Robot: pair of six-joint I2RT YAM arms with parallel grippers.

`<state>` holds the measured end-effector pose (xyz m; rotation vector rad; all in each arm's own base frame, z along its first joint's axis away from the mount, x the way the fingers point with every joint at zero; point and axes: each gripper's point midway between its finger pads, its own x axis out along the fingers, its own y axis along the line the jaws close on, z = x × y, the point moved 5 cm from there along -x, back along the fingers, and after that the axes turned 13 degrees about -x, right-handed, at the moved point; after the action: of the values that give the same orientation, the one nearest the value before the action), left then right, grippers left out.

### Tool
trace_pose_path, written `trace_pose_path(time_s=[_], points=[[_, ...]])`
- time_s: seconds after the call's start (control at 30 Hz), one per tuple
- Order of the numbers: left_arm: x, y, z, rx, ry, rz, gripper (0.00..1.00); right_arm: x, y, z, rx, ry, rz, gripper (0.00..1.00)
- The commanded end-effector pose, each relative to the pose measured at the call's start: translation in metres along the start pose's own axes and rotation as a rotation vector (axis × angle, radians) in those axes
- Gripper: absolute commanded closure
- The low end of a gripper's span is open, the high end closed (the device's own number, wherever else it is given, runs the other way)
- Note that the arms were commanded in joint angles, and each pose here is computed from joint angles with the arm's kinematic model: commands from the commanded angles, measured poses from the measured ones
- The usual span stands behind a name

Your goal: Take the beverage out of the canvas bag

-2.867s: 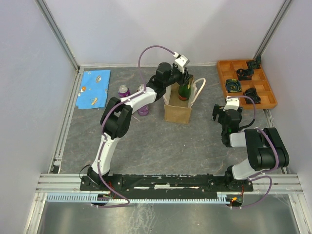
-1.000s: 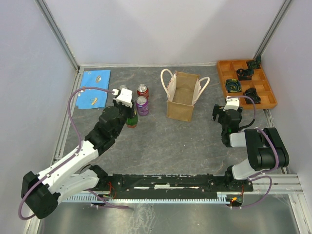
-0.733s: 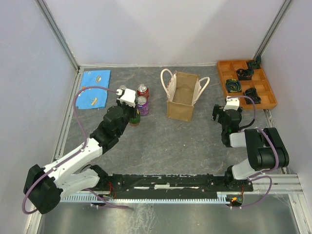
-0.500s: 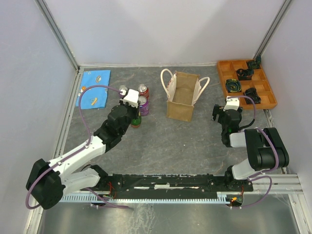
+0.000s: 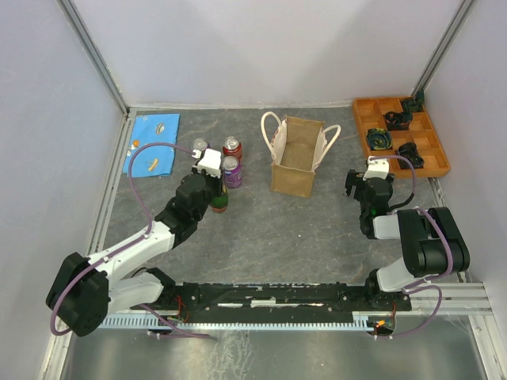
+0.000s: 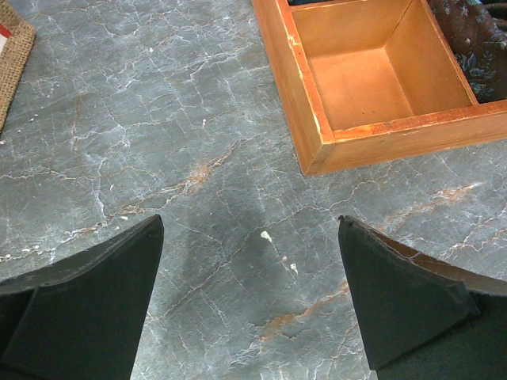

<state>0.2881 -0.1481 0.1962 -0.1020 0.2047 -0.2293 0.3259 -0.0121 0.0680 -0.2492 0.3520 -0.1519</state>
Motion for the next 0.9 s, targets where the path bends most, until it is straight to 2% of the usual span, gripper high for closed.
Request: trace_pose_path(time_s=[0.0, 0.17, 0.23, 0.43, 0.5, 0.67, 0.7, 0.77, 0.87], points=[[0.001, -0.007, 0.049, -0.147, -0.233, -0.048, 0.97, 0.005, -0.003, 0.019, 0.014, -0.060, -0.009, 0.01], [0.004, -0.003, 0.051, -0.164, -0.237, -0.042, 0.97, 0.005, -0.003, 0.018, 0.014, -0.059, -0.008, 0.01], [0.006, -0.003, 0.051, -0.164, -0.229, -0.039, 0.91, 0.005, -0.003, 0.019, 0.014, -0.061, -0.009, 0.01], [0.009, -0.002, 0.051, -0.175, -0.208, -0.018, 0.49, 0.005, -0.003, 0.019, 0.013, -0.061, -0.008, 0.01], [0.010, -0.002, 0.052, -0.176, -0.205, -0.012, 0.42, 0.005, -0.003, 0.019, 0.014, -0.060, -0.008, 0.01], [0.011, -0.001, 0.055, -0.170, -0.202, 0.005, 0.34, 0.005, -0.003, 0.019, 0.014, -0.060, -0.007, 0.01], [0.010, 0.000, 0.056, -0.171, -0.205, 0.009, 0.30, 0.005, -0.003, 0.019, 0.013, -0.061, -0.008, 0.01], [0.008, 0.001, 0.062, -0.172, -0.218, 0.018, 0.01, 0.005, -0.003, 0.019, 0.014, -0.060, -0.008, 0.01], [0.004, 0.008, 0.073, -0.179, -0.242, 0.060, 0.01, 0.005, -0.003, 0.019, 0.014, -0.061, -0.007, 0.01]])
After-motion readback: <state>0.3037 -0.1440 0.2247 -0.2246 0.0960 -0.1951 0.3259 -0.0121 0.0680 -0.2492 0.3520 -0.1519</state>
